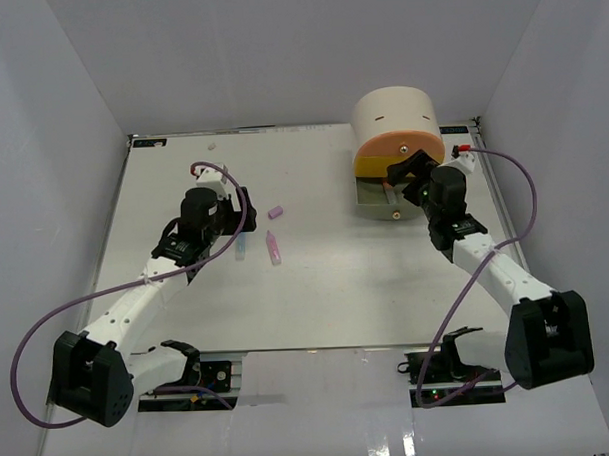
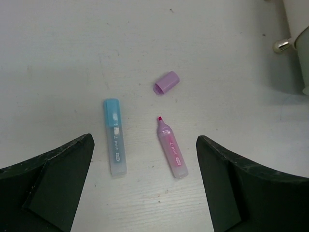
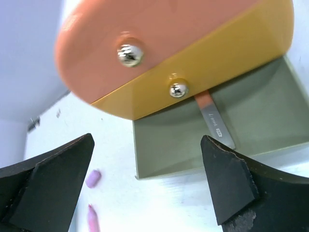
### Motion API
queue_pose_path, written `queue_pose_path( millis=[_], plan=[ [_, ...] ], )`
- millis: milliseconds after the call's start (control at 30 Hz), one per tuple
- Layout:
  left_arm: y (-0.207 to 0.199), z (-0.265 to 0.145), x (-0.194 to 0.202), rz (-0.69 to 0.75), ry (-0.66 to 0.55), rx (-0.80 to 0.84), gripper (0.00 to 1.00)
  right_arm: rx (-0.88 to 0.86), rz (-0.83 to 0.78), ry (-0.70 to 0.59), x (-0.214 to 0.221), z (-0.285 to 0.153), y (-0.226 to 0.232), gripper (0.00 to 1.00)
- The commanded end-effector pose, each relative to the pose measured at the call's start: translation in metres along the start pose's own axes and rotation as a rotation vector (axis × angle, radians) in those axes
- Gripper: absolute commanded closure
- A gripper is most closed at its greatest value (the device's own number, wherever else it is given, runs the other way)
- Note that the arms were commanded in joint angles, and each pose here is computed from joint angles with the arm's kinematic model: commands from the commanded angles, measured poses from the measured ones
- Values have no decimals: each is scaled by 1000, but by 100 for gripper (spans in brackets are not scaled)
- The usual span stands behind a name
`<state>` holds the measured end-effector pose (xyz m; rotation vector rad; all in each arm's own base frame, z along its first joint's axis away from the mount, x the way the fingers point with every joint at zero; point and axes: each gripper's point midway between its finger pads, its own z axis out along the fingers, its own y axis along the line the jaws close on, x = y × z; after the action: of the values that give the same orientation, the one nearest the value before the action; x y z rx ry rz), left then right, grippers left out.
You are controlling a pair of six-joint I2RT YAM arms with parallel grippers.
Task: Sort the stationery into containers
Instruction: Place the pen in the drawer, then pick up the pen from the center of the board.
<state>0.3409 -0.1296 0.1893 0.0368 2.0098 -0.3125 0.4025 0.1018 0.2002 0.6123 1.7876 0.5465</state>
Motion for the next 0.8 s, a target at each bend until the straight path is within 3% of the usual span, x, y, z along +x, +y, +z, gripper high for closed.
queue_pose_path(
  millis=[0, 100, 233, 533, 767],
  plan=[
    [12, 4, 0, -40, 44, -85, 2, -112, -247, 10, -11, -21, 15, 3],
    [17, 12, 13, -53, 99, -121, 2, -120, -348, 108, 4, -40, 8, 8],
    [24, 16, 21, -78, 132, -155, 2, -205, -372, 109, 4, -66, 17, 10],
    [34, 34, 55, -146, 282, -175, 2, -522, -369, -1, 14, -135, 39, 8],
    [34, 49, 83, -171, 383, -176, 2, -617, -324, -156, 22, -158, 25, 10]
  ],
)
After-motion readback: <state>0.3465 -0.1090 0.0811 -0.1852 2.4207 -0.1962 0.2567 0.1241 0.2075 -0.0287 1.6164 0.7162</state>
